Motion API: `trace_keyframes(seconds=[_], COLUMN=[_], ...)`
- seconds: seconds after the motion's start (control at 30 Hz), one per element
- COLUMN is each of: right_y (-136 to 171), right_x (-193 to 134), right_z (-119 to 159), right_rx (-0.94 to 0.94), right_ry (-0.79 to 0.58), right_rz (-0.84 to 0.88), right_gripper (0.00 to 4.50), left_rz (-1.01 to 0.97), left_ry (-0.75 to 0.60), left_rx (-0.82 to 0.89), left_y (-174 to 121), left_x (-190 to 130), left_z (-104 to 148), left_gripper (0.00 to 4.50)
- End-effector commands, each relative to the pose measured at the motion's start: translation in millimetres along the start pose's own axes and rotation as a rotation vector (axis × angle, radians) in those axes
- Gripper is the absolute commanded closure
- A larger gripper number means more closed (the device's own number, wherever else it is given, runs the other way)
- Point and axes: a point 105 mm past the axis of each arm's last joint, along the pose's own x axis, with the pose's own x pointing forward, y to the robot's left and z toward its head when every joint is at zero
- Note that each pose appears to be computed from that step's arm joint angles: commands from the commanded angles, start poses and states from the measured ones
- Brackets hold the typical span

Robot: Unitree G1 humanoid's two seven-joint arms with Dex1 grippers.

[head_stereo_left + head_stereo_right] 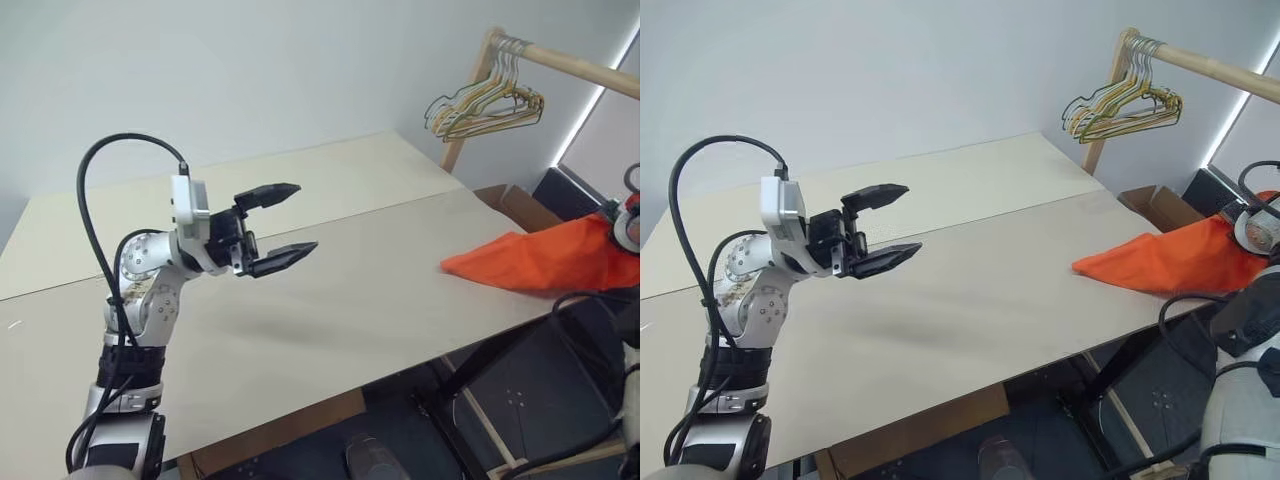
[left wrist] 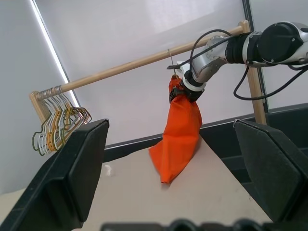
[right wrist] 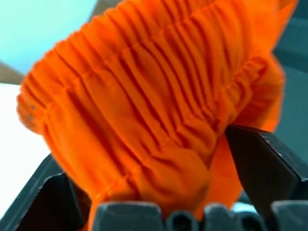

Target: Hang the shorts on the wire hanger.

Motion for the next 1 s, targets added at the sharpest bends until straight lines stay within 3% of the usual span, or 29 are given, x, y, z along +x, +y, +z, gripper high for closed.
trace_keyframes(seconds=[0.03, 0.13, 0.33, 0.6, 0.7, 1.0], right_y=[10.4, 28.1, 48.3, 63.2, 79.0, 128.7], right_x=[-21.8, -42.0, -86.7, -103.4, -104.8, -122.2], right_z=[31.3, 35.2, 38.3, 20.5, 6.4, -47.3], right_rx=[-0.028, -0.094, -0.271, -0.515, -0.605, -0.91], right_ry=[-0.159, -0.249, -0.558, -0.871, -0.907, -1.013], right_rz=[-0.058, -0.064, -0.135, -0.161, -0.099, 0.176], right_gripper=[0.01, 0.01, 0.01, 0.01, 0.01, 0.01], left_rz=[0.006, 0.0, -0.013, 0.009, 0.031, 0.16], left_ry=[-0.012, -0.013, -0.062, -0.083, -0.079, 0.129], left_rx=[0.069, 0.069, 0.067, 0.063, 0.059, 0.017], left_y=[0.7, 0.0, 0.0, -0.4, 1.6, 8.4], left_x=[2.8, 3.5, 5.1, 1.5, -3.3, -32.8], left_z=[10.0, 9.6, 17.8, 18.8, 19.4, -2.2], left_gripper=[0.0, 0.0, 0.0, 0.0, 0.0, 0.0])
